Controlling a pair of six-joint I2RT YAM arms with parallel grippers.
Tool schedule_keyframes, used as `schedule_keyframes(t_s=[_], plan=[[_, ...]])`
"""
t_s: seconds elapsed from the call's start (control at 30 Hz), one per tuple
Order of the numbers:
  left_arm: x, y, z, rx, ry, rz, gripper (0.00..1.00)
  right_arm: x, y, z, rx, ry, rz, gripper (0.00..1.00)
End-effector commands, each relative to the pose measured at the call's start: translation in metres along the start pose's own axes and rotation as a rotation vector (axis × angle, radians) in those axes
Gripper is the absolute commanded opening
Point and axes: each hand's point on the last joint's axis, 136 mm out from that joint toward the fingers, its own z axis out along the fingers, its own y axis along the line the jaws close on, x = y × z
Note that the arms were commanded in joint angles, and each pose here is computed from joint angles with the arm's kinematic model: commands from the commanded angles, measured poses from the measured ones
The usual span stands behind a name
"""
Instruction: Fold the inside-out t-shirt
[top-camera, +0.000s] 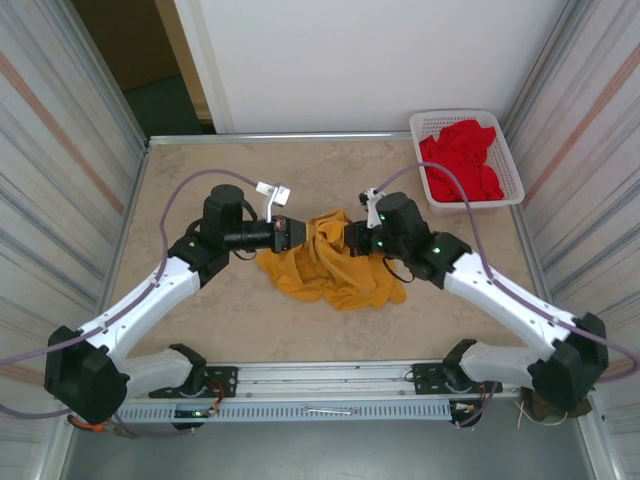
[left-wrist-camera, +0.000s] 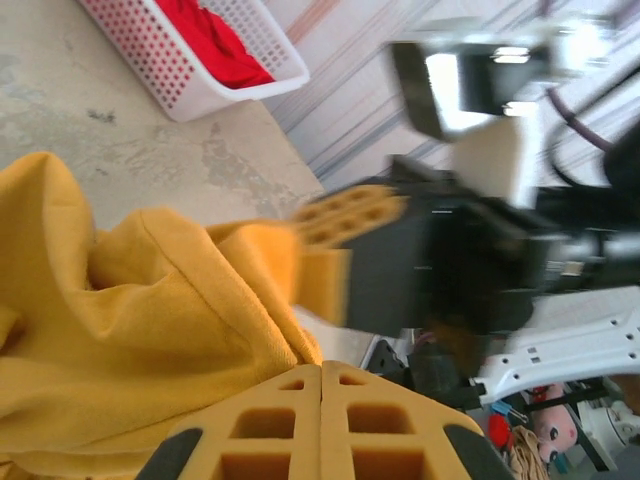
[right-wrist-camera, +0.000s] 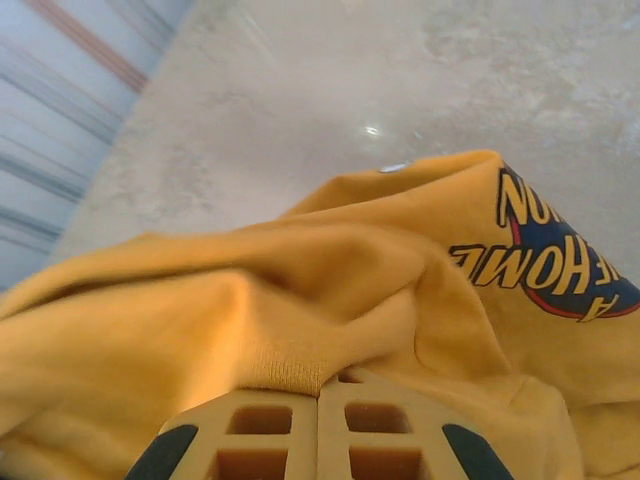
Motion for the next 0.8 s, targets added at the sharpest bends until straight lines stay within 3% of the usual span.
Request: schedule_keyframes(t_s=[0.0,0.2,0.33,0.4,0.57,0.77], plan=[[-0.003,0.020,0.001,-0.036,-0.026,-0.023,0.00,-0.003,0.020,-0.032,-0.142,-0.047,-0.020,0.00],[-0.003,0.036,0.006,-0.055,-0.019,-0.043,0.00,-0.002,0.034,-0.060,-0.271,-0.113,0.004,0.00],[-0.005,0.034,0.002,-0.074,-0.025,-0.038,0.48,0.000,0.029,-0.054,-0.267,-0.102,0.021,0.00],[-0.006,0.030,-0.004,-0.090,-0.044,-0.024,0.57,-0.001,0.029,-0.052,-0.270,-0.099,0.026,0.00],[0.006,0.021,-0.012,-0.175,-0.066,0.037,0.56,-0.001,0.028,-0.047,-0.272,-0.094,0.029,0.00],[0.034,0.000,0.008,-0.187,-0.040,0.106,0.50,0.000,0.026,-0.043,-0.261,-0.088,0.036,0.00]])
